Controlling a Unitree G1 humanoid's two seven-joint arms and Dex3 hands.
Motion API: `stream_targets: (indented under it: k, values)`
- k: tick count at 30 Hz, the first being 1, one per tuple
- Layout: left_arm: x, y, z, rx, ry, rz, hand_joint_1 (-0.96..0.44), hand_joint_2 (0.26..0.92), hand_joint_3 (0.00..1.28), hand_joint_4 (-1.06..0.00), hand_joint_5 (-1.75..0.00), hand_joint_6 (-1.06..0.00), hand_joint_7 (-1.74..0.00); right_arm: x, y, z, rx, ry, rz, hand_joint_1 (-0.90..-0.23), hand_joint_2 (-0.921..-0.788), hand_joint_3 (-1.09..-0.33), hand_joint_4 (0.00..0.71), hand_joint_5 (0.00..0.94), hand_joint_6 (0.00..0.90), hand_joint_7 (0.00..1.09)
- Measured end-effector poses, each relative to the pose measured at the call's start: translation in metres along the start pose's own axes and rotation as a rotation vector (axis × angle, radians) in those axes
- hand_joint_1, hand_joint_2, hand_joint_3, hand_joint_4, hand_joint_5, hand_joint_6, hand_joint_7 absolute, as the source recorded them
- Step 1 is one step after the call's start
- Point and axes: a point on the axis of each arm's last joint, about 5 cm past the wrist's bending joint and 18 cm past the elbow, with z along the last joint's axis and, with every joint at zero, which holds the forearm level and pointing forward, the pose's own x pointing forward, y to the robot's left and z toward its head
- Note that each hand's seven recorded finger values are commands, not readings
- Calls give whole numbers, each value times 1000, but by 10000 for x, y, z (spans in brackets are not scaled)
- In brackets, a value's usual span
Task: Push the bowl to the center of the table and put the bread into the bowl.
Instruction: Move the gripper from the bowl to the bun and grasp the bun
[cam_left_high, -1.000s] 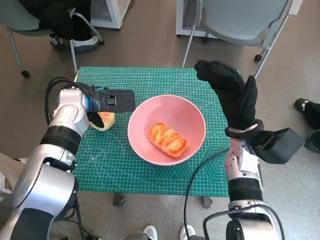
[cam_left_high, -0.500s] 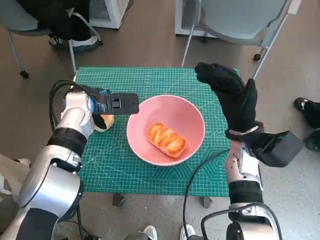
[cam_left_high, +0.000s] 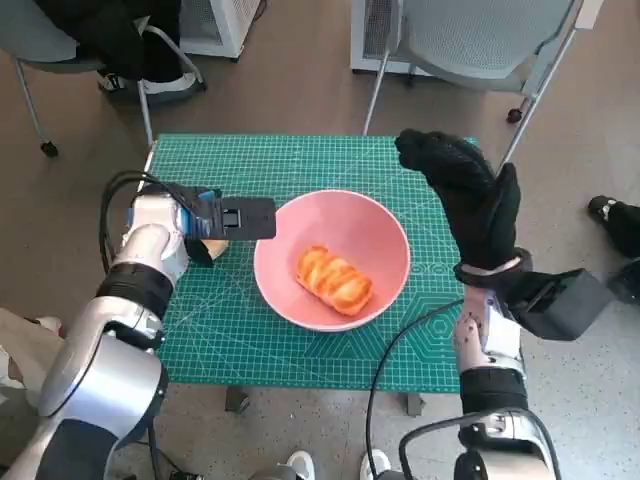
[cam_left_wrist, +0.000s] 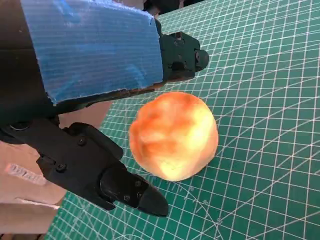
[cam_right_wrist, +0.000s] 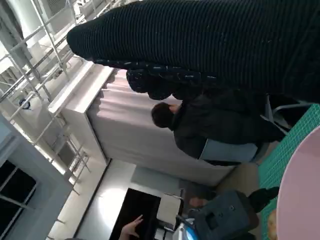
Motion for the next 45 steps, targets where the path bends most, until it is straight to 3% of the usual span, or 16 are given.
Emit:
stream_targets:
  k: [6,21,25,26,27,28,31,34,37,45]
  values:
    - [16,-42,-18,-18,3,-14,-396,684,5,-166,-28,-89,-8,-9,2,12,0,-3,-1,-695,-921,-910,94,2,43,275]
    - [32,-84,-36,-55,20,-31,-305,695,7,-187,-9,-83,-2,-59,0,8,9,7,-17,-695,-921,-905,96,2,36,304]
    - [52,-144,-45,-74,5,0,-104,758,24,-327,-46,-238,-37,-58,-6,19,4,4,-16,-694,-921,-905,101,4,38,316]
    - [57,-159,-48,-80,2,9,-9,790,35,-395,-283,-314,-64,-57,-8,22,2,3,-16,-694,-921,-905,101,5,38,318]
    - [65,-183,-52,-91,-5,26,125,837,65,-479,-642,-423,-103,-55,-11,25,0,2,-15,-694,-921,-905,102,5,38,322]
    - [73,-209,-57,-100,-11,48,80,865,68,-545,-833,-507,-484,-55,-14,29,-1,2,-14,-693,-921,-905,104,5,39,326]
    - [92,-271,-62,-100,-25,113,27,883,72,-697,-1077,-623,-831,-54,-24,38,-7,1,-13,-693,-921,-906,106,6,40,334]
    - [103,-311,-66,-91,-38,173,10,882,88,-762,-1059,-623,-1073,-52,-31,45,-11,0,-15,-692,-921,-912,107,6,37,343]
    - [107,-325,-71,-85,-44,200,4,889,96,-767,-1042,-601,-1201,-49,-31,47,-12,-1,-15,-691,-921,-915,107,5,34,349]
    - [103,-308,-91,-92,-43,172,1,903,85,-751,-1048,-597,-1253,-46,-25,45,-12,1,-11,-695,-921,-915,109,5,28,363]
